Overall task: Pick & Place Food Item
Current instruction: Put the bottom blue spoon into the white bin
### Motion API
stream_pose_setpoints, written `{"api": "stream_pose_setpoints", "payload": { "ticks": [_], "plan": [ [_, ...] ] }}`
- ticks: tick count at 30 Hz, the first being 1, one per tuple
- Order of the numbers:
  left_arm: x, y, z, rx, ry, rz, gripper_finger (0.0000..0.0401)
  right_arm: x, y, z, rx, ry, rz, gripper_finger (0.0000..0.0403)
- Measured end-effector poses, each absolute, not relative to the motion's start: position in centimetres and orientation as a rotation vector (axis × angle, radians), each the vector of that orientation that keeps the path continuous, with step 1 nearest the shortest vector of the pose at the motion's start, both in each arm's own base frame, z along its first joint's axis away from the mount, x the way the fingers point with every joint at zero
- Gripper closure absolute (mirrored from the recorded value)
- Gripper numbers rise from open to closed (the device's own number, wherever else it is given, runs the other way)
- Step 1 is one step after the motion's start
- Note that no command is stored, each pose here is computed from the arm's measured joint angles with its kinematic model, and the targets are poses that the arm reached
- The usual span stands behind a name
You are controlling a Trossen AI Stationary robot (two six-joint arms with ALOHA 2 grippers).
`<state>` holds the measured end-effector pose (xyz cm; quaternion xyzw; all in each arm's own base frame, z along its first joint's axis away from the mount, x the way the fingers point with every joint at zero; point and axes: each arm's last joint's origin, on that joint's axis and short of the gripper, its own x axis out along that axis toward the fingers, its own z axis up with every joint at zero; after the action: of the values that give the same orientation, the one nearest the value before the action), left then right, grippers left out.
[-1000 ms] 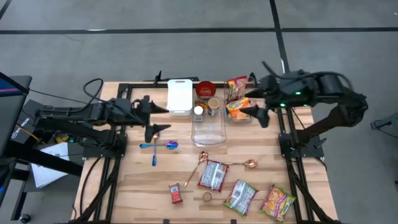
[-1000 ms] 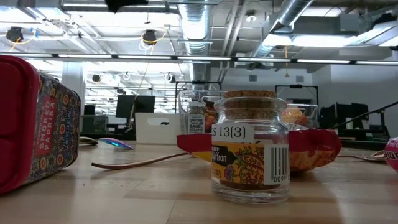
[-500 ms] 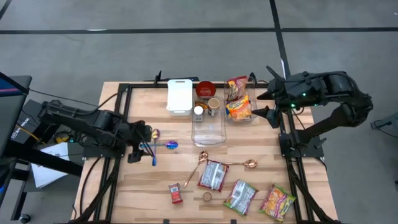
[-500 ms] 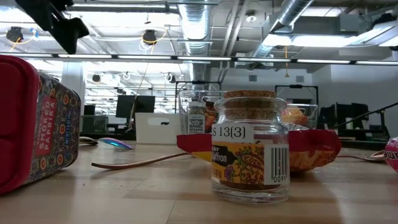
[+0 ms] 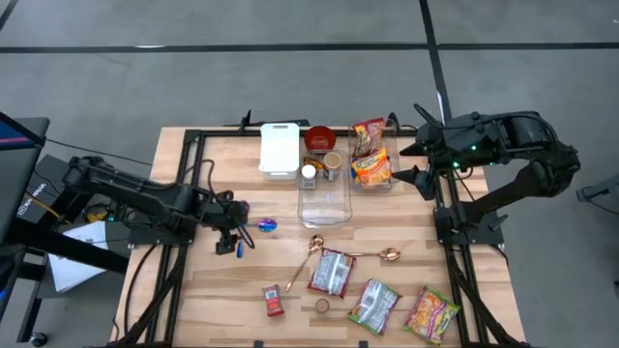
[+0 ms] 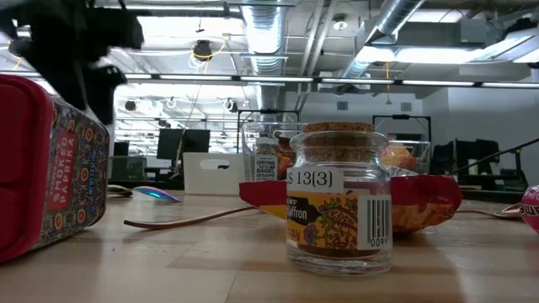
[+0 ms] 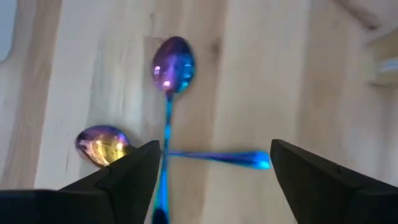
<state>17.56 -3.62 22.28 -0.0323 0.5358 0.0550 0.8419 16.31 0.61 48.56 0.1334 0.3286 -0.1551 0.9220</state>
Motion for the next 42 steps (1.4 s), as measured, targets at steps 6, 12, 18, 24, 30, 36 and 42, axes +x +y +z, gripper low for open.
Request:
{"api": "stream_pose_setpoints", "payload": {
  "ticks": [6, 12, 18, 24, 30, 36, 42],
  "plan": [
    [18.0, -3.6, 18.7, -0.066, 1.097, 0.146, 0.0135, 16.3, 0.6, 48.6, 0.266, 0.676, -0.317, 0.0088],
    [18.3, -3.2, 16.5, -0.090, 1.095, 0.180, 0.0171, 16.3, 0.6, 48.6, 0.265, 0.676, -0.316, 0.0088],
    [18.9, -1.6, 16.1, -0.046, 1.092, 0.219, 0.0178, 16.3, 0.6, 48.5, 0.263, 0.680, -0.315, 0.0088],
    [19.3, -0.3, 15.7, -0.058, 1.122, 0.157, 0.0181, 16.3, 0.6, 48.5, 0.264, 0.680, -0.315, 0.0088],
    [19.4, 0.1, 15.5, -0.046, 1.145, 0.094, 0.0183, 16.3, 0.6, 48.5, 0.266, 0.680, -0.315, 0.0088],
    [19.6, 0.0, 15.0, -0.027, 1.169, 0.052, 0.0183, 16.3, 0.6, 48.5, 0.265, 0.680, -0.316, 0.0088],
    [20.3, 0.0, 14.1, -0.030, 1.176, 0.044, 0.0183, 16.3, 0.6, 48.5, 0.265, 0.680, -0.317, 0.0088]
  ]
}}
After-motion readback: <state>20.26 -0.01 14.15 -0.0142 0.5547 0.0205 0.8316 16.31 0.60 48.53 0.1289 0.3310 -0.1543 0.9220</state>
